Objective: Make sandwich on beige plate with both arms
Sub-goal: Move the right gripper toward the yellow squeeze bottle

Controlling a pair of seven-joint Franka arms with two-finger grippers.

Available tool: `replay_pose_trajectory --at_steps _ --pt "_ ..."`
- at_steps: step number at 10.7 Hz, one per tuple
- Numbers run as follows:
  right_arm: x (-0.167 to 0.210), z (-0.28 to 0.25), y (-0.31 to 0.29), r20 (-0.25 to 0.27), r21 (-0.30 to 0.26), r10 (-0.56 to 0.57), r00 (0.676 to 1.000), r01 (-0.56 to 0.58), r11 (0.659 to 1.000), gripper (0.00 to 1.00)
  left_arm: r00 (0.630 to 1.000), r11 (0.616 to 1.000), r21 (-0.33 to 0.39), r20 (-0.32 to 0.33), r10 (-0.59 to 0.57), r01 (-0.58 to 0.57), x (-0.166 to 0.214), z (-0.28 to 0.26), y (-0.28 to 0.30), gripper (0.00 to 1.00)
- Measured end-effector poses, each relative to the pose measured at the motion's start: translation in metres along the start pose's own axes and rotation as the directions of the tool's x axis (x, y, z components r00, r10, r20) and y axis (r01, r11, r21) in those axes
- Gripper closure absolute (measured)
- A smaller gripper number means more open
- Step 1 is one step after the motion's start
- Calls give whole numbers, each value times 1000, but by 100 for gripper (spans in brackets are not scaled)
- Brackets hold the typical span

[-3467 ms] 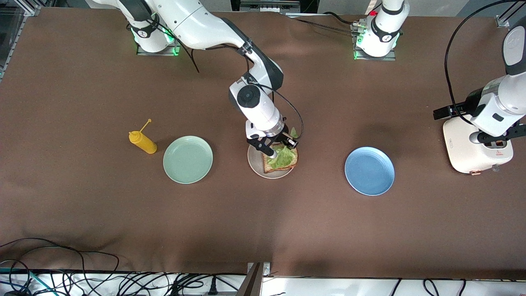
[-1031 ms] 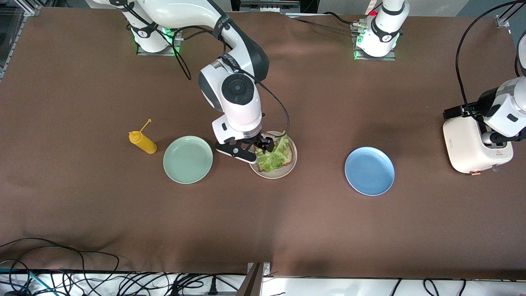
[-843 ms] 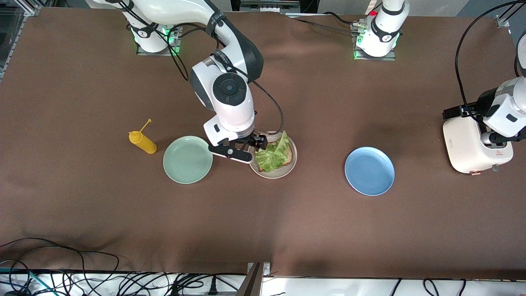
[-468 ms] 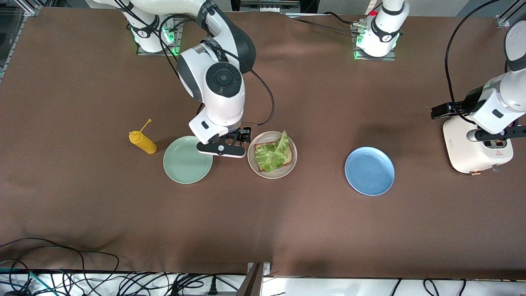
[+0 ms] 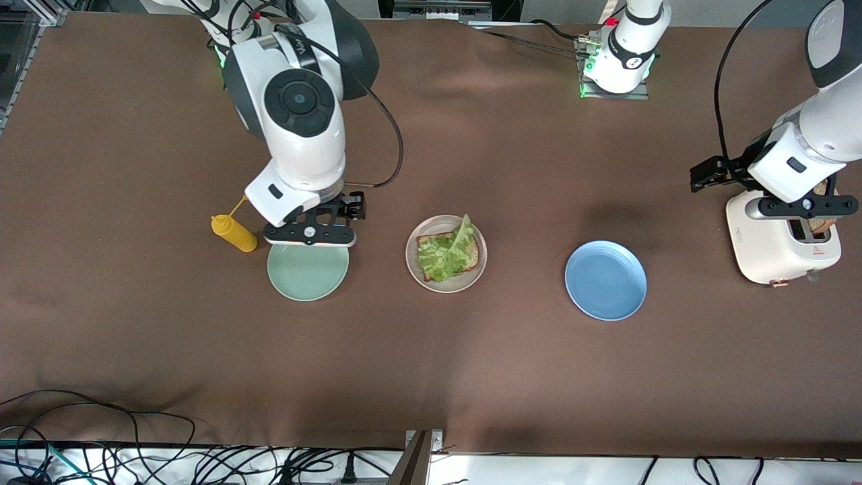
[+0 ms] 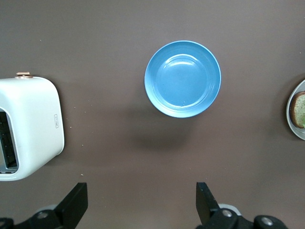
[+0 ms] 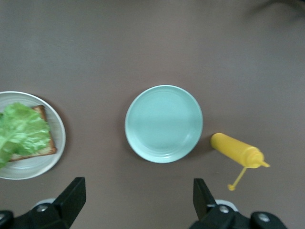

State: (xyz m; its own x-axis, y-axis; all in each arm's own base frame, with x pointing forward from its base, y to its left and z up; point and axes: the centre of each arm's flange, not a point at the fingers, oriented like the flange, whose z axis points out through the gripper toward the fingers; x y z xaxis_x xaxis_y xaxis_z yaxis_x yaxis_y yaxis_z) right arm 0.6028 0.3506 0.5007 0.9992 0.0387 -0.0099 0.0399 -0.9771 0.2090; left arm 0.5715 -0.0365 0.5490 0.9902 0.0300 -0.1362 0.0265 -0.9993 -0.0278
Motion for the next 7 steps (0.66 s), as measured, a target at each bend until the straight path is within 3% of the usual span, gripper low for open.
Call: replay_pose_trajectory --at_steps 3,7 --pt "2 -22 47 9 -7 -63 998 63 998 0 1000 1000 -1 -8 2 -2 2 3 1 0" --pt "-6 -8 182 112 51 -179 977 174 983 0 1000 1000 -4 13 -6 6 7 15 -4 0"
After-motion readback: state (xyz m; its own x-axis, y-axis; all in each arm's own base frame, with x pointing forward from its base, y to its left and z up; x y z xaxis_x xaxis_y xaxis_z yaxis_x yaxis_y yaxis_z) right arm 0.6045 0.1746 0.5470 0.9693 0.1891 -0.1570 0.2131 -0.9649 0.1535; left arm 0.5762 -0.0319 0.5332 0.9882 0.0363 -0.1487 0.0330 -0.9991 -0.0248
